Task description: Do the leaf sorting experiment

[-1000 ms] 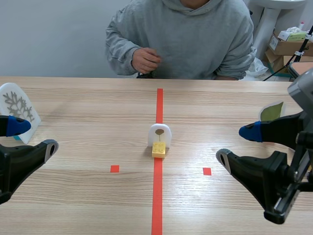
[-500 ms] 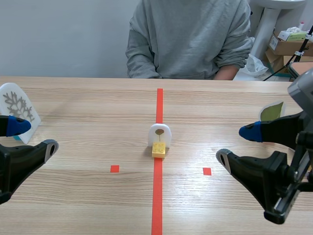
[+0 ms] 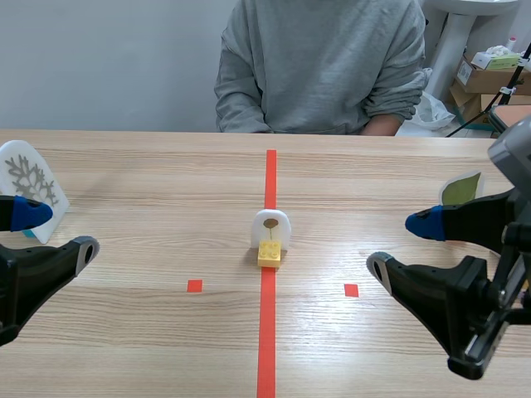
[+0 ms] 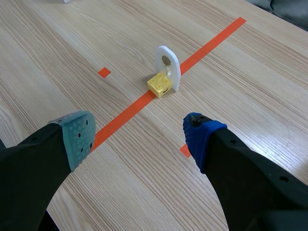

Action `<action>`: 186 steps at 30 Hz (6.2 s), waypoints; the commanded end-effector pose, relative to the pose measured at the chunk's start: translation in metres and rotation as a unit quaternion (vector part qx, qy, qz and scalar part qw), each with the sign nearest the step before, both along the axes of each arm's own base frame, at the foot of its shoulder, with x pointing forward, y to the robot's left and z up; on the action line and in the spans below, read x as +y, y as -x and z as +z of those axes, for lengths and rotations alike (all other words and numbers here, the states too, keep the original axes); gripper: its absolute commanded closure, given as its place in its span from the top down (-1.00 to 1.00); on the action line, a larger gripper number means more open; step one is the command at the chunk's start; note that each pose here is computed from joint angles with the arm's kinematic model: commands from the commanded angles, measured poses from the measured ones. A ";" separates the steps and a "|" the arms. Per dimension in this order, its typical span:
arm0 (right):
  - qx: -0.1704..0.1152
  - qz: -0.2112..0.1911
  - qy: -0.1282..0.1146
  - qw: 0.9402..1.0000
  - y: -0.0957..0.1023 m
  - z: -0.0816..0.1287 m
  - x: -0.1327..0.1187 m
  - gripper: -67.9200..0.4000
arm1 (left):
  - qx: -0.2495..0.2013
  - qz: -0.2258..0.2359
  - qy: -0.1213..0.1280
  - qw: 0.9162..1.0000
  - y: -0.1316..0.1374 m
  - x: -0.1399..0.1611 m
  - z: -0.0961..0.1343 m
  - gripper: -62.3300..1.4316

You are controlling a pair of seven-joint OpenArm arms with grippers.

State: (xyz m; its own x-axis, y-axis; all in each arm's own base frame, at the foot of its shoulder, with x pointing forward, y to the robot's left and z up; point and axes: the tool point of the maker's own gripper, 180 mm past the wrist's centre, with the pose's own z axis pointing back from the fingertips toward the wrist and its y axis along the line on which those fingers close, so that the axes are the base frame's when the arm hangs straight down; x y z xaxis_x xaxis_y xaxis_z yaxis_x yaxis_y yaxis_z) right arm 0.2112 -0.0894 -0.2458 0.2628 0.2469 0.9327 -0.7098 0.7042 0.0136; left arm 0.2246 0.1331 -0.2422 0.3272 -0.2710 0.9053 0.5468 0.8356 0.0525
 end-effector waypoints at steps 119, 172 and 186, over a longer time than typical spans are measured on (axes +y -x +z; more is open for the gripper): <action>0.074 0.114 0.115 0.984 -0.167 -0.119 0.104 -0.49 | -0.010 0.004 0.015 1.000 -0.001 -0.004 0.005 0.39; 0.128 -0.367 0.085 0.917 -0.118 -0.117 -0.173 -0.96 | -0.010 0.004 0.014 1.000 -0.001 -0.004 0.005 0.39; 0.159 -0.405 0.118 0.893 -0.102 -0.134 -0.188 -0.96 | -0.010 0.004 0.014 1.000 -0.001 -0.004 0.005 0.39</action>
State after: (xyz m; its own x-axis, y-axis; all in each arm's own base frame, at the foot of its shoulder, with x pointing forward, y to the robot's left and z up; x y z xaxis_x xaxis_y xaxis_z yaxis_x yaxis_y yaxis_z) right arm 0.3130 -0.2746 -0.3803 0.6930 0.0420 0.7197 0.0383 0.9947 -0.0950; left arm 0.2245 0.1327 -0.2427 0.3304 -0.2570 0.9082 0.5366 0.8428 0.0433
